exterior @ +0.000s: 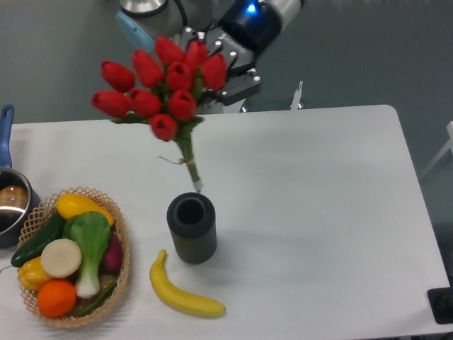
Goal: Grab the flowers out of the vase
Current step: 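Lift the gripped tulips straight up out of the black vase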
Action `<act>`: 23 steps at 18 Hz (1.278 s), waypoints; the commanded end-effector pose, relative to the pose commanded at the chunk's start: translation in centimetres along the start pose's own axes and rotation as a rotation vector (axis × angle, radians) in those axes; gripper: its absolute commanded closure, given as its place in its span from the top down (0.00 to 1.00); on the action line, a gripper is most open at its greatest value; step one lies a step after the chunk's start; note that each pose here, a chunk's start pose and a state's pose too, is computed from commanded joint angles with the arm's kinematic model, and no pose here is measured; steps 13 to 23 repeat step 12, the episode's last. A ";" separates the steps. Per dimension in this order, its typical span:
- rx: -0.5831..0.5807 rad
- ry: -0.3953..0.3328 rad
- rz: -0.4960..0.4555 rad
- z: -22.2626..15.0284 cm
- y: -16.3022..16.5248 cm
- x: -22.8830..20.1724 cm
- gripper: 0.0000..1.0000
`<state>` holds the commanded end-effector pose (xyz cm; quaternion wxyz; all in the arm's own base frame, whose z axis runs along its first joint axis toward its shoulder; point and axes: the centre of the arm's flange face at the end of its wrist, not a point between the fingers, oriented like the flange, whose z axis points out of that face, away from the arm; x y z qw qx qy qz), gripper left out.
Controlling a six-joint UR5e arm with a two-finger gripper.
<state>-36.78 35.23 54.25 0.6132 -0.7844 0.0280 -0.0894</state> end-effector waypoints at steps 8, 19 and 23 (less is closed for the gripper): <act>-0.004 -0.068 -0.031 -2.7 3.6 -5.5 0.36; -0.011 -0.078 -0.027 -3.0 4.3 -5.8 0.36; -0.011 -0.078 -0.027 -3.0 4.3 -5.8 0.36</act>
